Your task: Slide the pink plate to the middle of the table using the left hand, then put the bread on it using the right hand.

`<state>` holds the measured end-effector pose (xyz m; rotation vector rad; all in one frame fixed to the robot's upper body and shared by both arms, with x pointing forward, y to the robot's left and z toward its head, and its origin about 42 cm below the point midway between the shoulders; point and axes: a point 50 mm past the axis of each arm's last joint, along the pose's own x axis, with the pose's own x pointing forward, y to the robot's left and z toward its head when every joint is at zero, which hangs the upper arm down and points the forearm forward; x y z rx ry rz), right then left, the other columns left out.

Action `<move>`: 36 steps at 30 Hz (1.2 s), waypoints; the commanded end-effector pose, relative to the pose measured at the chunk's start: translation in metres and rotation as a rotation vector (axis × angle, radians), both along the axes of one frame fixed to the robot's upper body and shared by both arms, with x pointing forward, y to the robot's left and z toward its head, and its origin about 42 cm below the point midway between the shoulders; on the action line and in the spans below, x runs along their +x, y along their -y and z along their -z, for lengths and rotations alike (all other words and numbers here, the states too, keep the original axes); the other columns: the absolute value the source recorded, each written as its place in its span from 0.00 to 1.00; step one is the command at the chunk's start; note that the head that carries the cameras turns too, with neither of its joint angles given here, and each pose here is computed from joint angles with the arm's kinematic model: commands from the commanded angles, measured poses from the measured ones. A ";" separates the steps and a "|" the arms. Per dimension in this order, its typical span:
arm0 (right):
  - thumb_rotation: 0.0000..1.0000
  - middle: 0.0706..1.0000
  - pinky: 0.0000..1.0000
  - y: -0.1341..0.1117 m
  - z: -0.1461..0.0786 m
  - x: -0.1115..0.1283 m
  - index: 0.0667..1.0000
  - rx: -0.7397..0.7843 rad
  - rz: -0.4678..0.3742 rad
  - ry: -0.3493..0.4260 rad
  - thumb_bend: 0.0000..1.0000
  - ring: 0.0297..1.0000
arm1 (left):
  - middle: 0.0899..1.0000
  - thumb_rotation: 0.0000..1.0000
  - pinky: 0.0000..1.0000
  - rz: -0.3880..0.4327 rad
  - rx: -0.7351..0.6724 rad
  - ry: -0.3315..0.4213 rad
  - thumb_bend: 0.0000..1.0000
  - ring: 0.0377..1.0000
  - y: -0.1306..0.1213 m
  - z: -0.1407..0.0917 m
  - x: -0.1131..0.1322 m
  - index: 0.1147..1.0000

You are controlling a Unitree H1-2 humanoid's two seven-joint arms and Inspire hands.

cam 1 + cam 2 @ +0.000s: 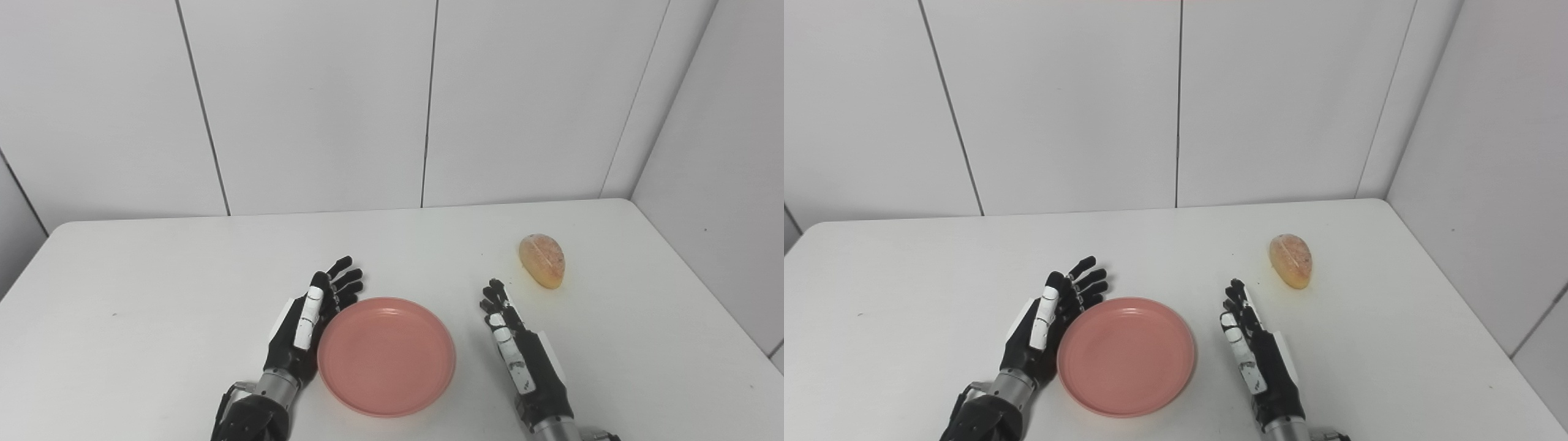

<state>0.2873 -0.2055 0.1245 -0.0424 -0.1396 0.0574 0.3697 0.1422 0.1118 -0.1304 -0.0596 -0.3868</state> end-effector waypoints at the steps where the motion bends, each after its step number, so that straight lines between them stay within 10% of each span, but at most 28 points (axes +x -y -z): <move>1: 0.93 0.94 0.99 0.003 -0.027 0.008 0.97 -0.056 0.017 0.125 0.64 0.95 | 0.86 1.00 0.88 0.012 -0.014 -0.039 0.77 0.87 0.005 0.018 -0.018 0.87; 12: 0.86 0.88 0.87 0.044 -0.085 0.022 0.91 -0.381 0.173 0.278 0.64 0.89 | 0.87 1.00 0.90 0.005 0.024 0.005 0.74 0.87 0.012 0.020 -0.018 0.87; 20: 0.63 0.83 0.78 0.077 -0.122 0.059 0.86 -0.596 0.349 0.337 0.74 0.82 | 0.89 1.00 0.94 -0.002 0.060 0.017 0.75 0.89 0.006 0.022 -0.014 0.89; 36: 0.65 0.86 0.76 0.112 -0.163 0.131 0.87 -0.916 0.481 0.168 0.84 0.85 | 0.90 1.00 0.93 -0.023 0.078 0.024 0.75 0.89 0.003 0.004 -0.012 0.89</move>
